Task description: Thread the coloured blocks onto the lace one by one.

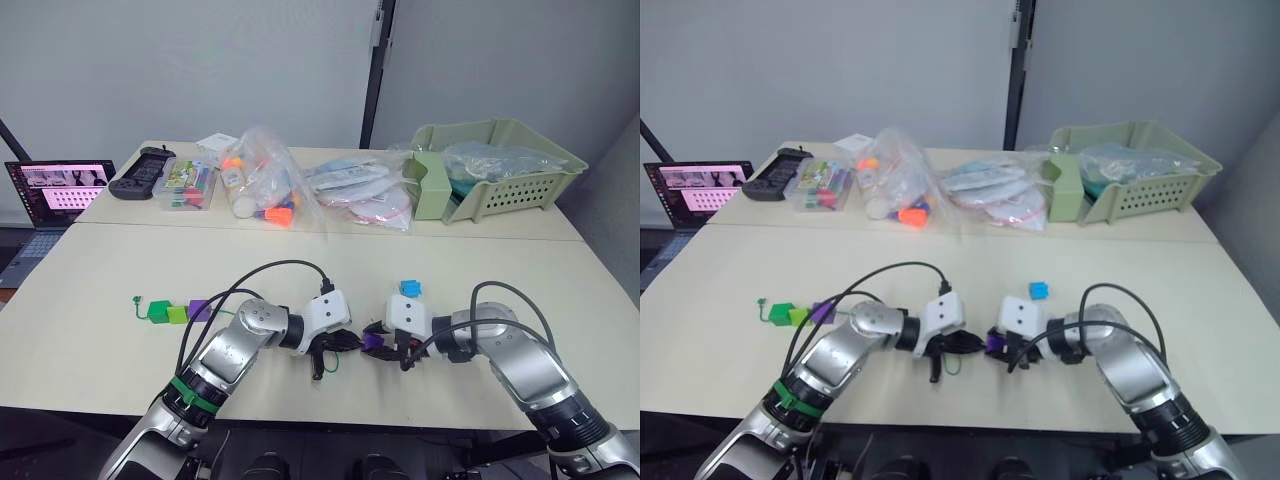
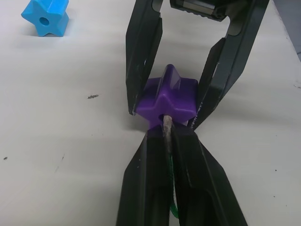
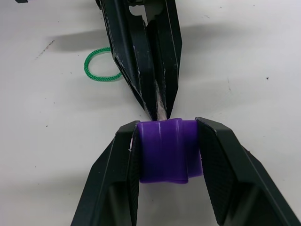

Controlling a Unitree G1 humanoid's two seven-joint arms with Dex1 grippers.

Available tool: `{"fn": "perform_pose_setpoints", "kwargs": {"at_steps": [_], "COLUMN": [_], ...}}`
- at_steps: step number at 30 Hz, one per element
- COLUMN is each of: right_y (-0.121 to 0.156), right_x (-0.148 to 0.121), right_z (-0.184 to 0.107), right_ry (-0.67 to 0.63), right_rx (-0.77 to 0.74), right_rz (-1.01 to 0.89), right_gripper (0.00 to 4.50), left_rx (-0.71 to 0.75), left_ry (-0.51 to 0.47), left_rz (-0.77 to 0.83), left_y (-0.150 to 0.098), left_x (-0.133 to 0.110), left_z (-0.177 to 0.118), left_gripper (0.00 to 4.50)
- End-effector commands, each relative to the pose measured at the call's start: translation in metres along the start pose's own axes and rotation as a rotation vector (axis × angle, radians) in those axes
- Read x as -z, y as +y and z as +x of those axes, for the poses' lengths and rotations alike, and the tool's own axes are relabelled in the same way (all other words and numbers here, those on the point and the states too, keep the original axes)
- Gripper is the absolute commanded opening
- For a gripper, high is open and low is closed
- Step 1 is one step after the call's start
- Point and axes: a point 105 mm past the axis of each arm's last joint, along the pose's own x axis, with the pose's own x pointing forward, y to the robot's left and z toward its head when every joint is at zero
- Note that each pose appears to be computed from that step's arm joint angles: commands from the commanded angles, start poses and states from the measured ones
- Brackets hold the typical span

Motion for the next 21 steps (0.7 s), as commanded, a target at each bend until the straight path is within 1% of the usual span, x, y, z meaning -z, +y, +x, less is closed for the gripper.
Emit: {"fn": "perform_pose_setpoints", "kwargs": {"at_steps": [1, 3, 5, 9, 12, 15, 17, 18, 21], "right_y": [0.016, 0.016, 0.016, 0.015, 0.015, 0.015, 0.016, 0.016, 0.017], "right_x": [-0.010, -0.004, 0.000, 0.002, 0.002, 0.002, 0.002, 0.003, 0.004], "right_z": [0.010, 0.009, 0.008, 0.007, 0.006, 0.004, 0.004, 0.004, 0.003], "right_ry": [-0.052, -0.040, -0.029, -0.025, -0.022, -0.019, -0.016, -0.015, -0.010], "right_rx": [-0.065, -0.066, -0.063, -0.061, -0.060, -0.061, -0.063, -0.064, -0.068], "right_rz": [-0.007, 0.003, 0.010, 0.013, 0.013, 0.014, 0.015, 0.016, 0.019], "right_gripper": [1.32, 1.32, 1.32, 1.32, 1.32, 1.32, 1.32, 1.32, 1.32], "left_rx": [0.070, 0.038, 0.035, 0.027, 0.018, -0.005, -0.001, -0.001, 0.001], "left_ry": [-0.042, -0.001, 0.027, 0.041, 0.021, -0.012, -0.020, -0.023, -0.028], "left_rz": [0.051, 0.051, 0.031, 0.010, -0.013, -0.005, -0.004, -0.005, -0.004], "left_y": [-0.010, -0.003, -0.002, -0.006, -0.007, -0.004, -0.005, -0.005, -0.005], "left_x": [-0.017, -0.010, -0.002, 0.009, 0.009, 0.004, 0.002, 0.002, 0.000], "left_z": [-0.003, -0.018, -0.030, -0.035, -0.033, -0.034, -0.034, -0.034, -0.034], "left_gripper": [1.70, 2.32, 2.94, 2.97, 2.97, 2.12, 1.35, 1.11, 0.15]}}
